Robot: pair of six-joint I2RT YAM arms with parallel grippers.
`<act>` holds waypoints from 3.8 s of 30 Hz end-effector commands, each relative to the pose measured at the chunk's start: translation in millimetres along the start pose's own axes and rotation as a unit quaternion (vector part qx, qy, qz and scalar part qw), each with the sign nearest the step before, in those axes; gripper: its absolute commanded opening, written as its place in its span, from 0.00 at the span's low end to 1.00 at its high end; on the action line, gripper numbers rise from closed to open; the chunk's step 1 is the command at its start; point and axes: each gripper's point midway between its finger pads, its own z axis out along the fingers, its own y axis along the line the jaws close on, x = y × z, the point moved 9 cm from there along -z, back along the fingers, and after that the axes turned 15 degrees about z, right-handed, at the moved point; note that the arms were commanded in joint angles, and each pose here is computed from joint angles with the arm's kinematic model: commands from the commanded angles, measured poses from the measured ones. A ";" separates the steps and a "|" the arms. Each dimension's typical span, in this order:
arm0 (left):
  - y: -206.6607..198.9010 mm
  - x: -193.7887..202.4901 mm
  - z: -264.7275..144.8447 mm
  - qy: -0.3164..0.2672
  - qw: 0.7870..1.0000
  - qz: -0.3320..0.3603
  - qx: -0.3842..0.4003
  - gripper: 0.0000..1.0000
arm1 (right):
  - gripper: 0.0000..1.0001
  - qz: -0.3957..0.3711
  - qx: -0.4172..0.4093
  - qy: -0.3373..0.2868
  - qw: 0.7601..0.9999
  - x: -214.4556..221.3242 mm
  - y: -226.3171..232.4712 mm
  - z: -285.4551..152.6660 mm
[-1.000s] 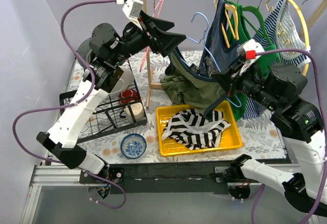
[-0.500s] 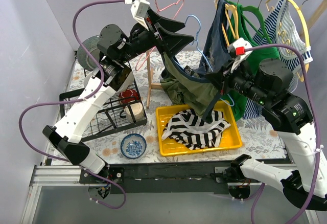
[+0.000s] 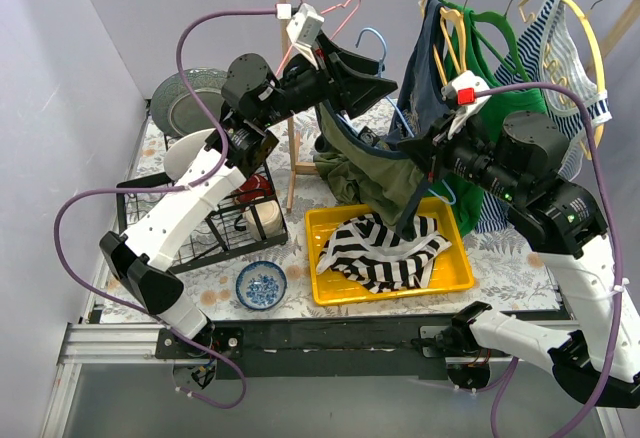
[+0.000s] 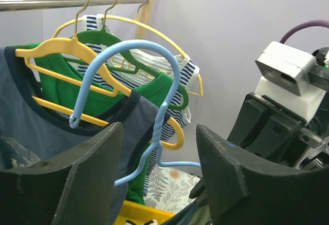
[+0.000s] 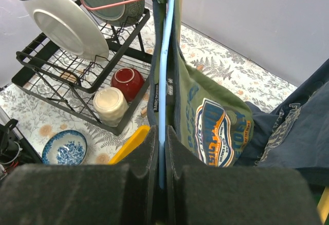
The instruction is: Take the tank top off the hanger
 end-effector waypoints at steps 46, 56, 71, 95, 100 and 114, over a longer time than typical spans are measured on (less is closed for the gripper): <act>-31.1 -88.4 -16.2 -0.081 0.996 0.029 -0.022 0.00 | 0.81 0.050 -0.010 -0.188 0.981 -43.7 23.8 -76.6; -41.8 -105.8 -41.4 -0.075 0.994 0.067 -0.047 0.00 | 0.72 0.058 -0.035 -0.256 0.964 -45.7 35.4 -131.5; -64.4 -177.9 -48.0 -0.174 0.980 0.093 -0.012 0.00 | 0.76 0.011 -0.135 -0.198 0.971 -12.3 42.2 -114.7; -47.2 -149.9 -62.2 -0.159 0.975 0.104 -0.112 0.00 | 0.01 0.023 -0.131 -0.265 0.955 -8.8 28.5 -69.8; -28.5 -132.9 -65.2 -0.113 0.968 0.122 -0.190 0.00 | 0.01 0.039 -0.095 -0.275 0.956 -5.5 24.0 -86.1; -25.2 -148.4 -83.8 -0.134 0.947 0.089 -0.278 0.00 | 0.01 0.065 0.000 -0.282 0.957 -1.9 9.4 -105.2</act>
